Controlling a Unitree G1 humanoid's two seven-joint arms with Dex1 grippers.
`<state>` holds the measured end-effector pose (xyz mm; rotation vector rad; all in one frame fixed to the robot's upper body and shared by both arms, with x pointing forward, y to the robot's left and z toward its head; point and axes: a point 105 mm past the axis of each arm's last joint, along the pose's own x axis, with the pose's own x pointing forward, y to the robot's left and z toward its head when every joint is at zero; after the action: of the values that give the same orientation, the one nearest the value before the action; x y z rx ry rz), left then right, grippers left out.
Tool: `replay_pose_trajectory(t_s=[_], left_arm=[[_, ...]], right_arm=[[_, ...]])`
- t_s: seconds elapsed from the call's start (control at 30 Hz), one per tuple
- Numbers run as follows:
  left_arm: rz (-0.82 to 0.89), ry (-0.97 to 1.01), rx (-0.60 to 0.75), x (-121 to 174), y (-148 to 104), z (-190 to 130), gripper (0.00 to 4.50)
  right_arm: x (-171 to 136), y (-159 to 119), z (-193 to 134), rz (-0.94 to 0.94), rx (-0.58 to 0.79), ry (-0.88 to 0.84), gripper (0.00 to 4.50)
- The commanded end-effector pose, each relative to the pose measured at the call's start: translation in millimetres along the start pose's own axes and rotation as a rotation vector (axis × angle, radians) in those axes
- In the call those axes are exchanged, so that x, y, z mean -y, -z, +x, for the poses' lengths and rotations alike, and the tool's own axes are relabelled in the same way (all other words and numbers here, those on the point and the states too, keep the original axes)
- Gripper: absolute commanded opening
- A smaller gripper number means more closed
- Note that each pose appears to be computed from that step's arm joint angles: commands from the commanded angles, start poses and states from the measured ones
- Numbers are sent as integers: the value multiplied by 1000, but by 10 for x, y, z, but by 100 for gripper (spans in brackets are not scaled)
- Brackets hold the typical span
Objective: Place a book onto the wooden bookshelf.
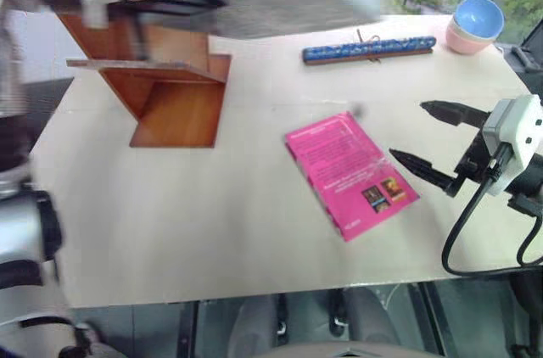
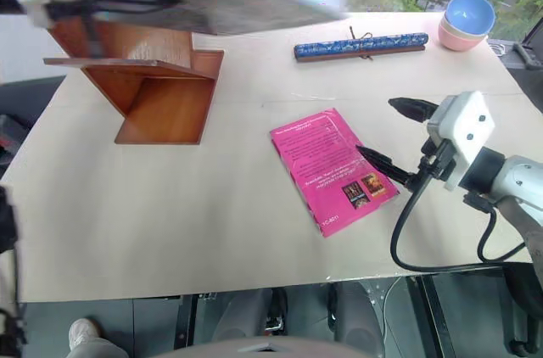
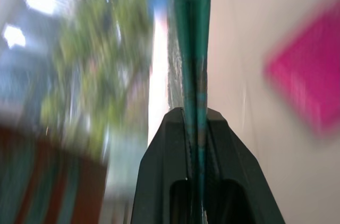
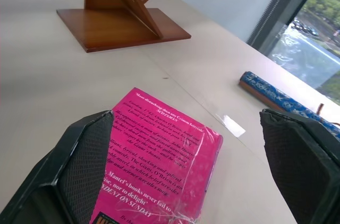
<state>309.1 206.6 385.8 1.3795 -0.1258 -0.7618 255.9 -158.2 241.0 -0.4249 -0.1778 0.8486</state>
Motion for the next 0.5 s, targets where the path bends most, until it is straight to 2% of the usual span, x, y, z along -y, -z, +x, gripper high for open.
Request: replay_pose_trajectory(t_s=[0.03, 0.1, 0.17, 0.3, 0.47, 0.5], left_arm=[[101, -10, -245, -82, 329, -256, 1], [86, 60, -419, 69, 683, -329, 1], [30, 102, -477, 205, 866, -304, 1], [-44, 138, -453, 324, 904, -207, 1], [-157, 185, -452, 444, 956, -233, 1], [-172, 182, -455, 459, 967, -259, 41]], right_arm=[[32, -93, 44, -56, 52, -17, 450], [55, -119, 125, -71, 76, -30, 450], [46, -159, 215, -84, 100, -57, 450], [31, -245, 322, -109, 132, -97, 450], [-3, -363, 382, -118, 181, -128, 450], [-7, -377, 387, -115, 188, -130, 450]])
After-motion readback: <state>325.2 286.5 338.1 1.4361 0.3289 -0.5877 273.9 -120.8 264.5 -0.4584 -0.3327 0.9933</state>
